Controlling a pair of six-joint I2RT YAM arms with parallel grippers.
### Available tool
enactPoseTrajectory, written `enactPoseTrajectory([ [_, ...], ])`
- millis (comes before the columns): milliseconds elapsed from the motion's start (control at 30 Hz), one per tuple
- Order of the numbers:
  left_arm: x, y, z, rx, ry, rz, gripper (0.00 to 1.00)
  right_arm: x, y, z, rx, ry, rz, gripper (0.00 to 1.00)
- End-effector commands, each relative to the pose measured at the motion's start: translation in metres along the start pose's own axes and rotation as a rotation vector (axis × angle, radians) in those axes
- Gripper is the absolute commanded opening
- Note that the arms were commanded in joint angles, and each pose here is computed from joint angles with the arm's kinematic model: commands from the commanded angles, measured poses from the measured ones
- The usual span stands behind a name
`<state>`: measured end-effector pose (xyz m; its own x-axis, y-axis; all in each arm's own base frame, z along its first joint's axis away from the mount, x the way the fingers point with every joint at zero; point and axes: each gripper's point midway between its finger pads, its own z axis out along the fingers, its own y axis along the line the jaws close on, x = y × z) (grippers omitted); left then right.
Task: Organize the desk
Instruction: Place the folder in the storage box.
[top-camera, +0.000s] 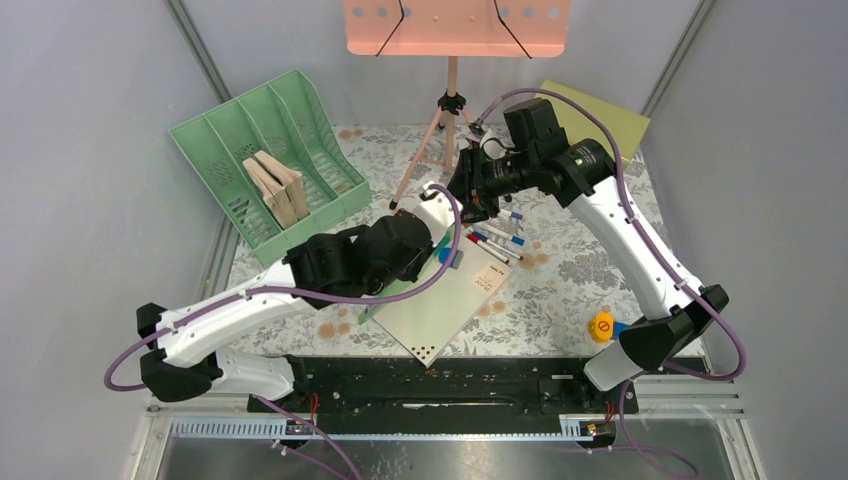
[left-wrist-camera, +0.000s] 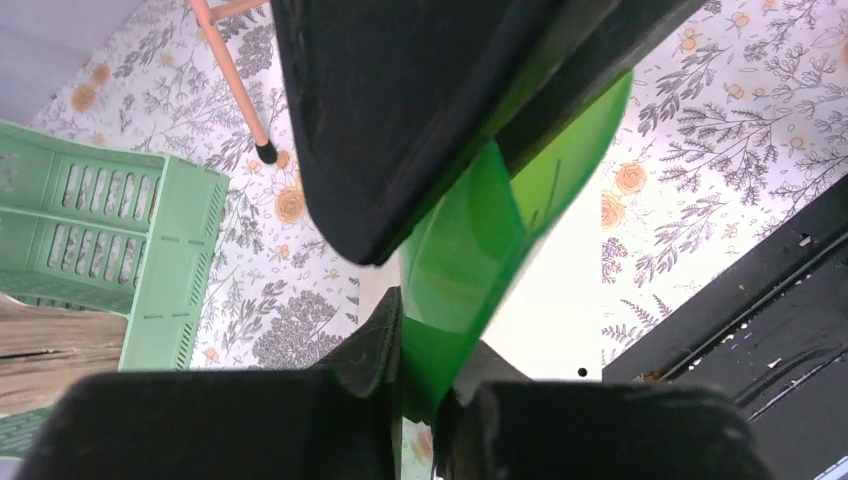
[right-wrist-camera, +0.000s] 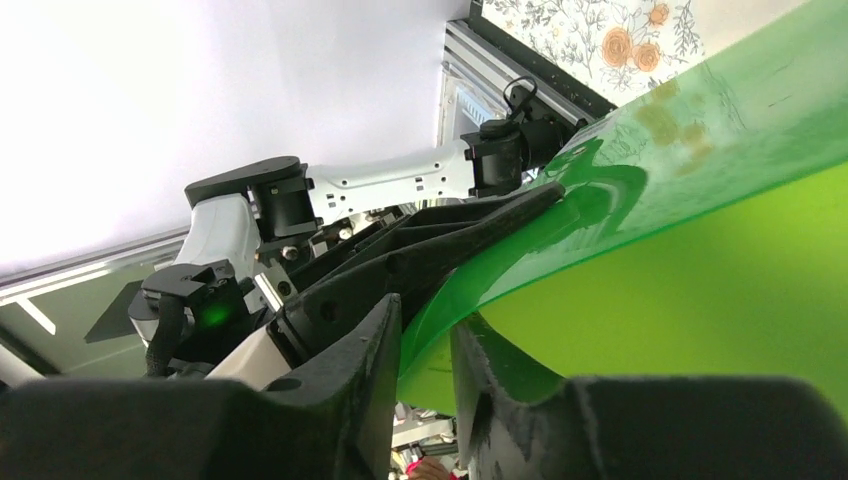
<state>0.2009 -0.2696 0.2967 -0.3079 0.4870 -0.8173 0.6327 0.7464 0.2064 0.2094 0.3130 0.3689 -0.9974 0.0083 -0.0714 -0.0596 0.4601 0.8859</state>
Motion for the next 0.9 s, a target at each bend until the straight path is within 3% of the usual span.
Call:
enactPoseTrajectory([
  [0, -0.006, 0.025, -0.012, -0.099, -0.052, -0.122, 0.00, 0.018, 0.033, -0.027, -0.111, -0.027, -0.135, 0.35],
  [400, -0.023, 0.047, -0.044, -0.133, -0.156, -0.255, 0.00, -0.010, 0.024, -0.069, -0.041, -0.304, -0.228, 0.82],
  [567, -0.038, 0.049, -0.063, -0.083, -0.228, -0.345, 0.00, -0.016, 0.011, -0.082, -0.026, -0.362, -0.261, 0.89],
  [700, -0.047, 0.049, -0.071, -0.037, -0.290, -0.443, 0.00, -0.014, -0.026, -0.093, 0.089, -0.409, -0.285, 0.99],
  [867, -0.051, 0.045, -0.069, 0.052, -0.301, -0.570, 0.00, -0.009, -0.069, -0.098, 0.158, -0.412, -0.270, 0.99],
])
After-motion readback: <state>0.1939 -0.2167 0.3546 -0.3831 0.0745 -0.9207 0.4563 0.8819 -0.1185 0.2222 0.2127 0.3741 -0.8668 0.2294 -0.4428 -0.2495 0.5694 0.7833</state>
